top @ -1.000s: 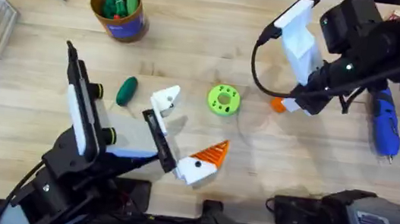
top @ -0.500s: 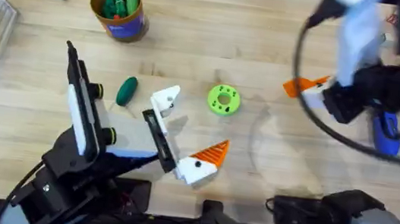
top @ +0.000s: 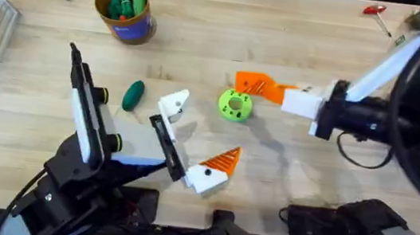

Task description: Pick up the gripper from the table and insert it into the empty holder that is missing its gripper. Then pick up a screw, insert it into the mounting hole, and use the screwdriver to tighten it. Finally, clean up the table by picking up the vegetable and placing it into the bucket.

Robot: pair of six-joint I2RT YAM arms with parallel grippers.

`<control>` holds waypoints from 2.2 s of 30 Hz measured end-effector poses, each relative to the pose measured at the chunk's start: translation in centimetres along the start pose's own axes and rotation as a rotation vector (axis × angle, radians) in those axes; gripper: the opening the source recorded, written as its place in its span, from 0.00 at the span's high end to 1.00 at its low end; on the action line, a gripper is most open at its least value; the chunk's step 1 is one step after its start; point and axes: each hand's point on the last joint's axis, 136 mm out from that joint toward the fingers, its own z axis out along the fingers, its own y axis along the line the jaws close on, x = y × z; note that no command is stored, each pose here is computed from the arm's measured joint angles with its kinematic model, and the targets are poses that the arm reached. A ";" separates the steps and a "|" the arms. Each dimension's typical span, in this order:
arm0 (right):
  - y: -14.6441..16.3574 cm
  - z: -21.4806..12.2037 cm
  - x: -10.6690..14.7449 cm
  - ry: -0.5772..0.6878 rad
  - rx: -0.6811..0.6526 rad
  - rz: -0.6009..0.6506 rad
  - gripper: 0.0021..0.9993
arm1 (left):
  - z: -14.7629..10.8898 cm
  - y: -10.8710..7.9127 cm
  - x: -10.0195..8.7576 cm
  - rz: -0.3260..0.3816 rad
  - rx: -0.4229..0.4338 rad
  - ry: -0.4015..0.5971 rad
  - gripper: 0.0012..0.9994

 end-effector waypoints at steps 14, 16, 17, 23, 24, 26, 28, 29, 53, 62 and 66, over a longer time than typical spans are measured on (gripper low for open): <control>2.2 2.6 3.3 0.260 -0.320 0.548 0.99 | 0.0 0.0 0.0 0.000 0.000 0.000 0.01; 2.0 3.2 3.4 0.294 -0.355 0.601 0.99 | 0.0 0.0 0.0 0.000 0.000 0.000 0.01; 1.9 3.4 3.5 0.307 -0.370 0.623 0.99 | 0.0 0.0 0.0 0.000 0.000 0.000 0.01; 2.0 4.7 3.4 0.365 -0.452 0.688 0.99 | 0.0 0.0 0.0 0.000 0.000 -0.001 0.01; 2.3 4.9 3.4 0.373 -0.464 0.686 0.99 | 0.0 0.0 0.0 0.000 0.000 0.000 0.01; 2.8 5.2 3.3 0.385 -0.488 0.676 0.99 | 0.0 0.0 0.0 0.000 0.000 -0.001 0.01; 3.4 5.4 3.3 0.398 -0.509 0.667 0.99 | 0.0 0.0 0.0 0.000 0.000 0.000 0.01; 3.6 5.5 3.3 0.405 -0.516 0.668 0.99 | 0.0 0.0 0.0 0.000 0.000 0.000 0.01; 5.3 7.0 3.7 0.493 -0.540 0.701 0.99 | 0.0 0.4 0.0 -0.001 -0.021 -0.001 0.01; 4.7 8.0 3.1 0.465 -0.494 0.717 0.99 | 0.0 0.4 0.0 -0.004 -0.025 0.000 0.01; 4.8 8.7 2.9 0.453 -0.498 0.710 0.99 | 0.0 0.9 0.0 -0.009 -0.053 0.000 0.01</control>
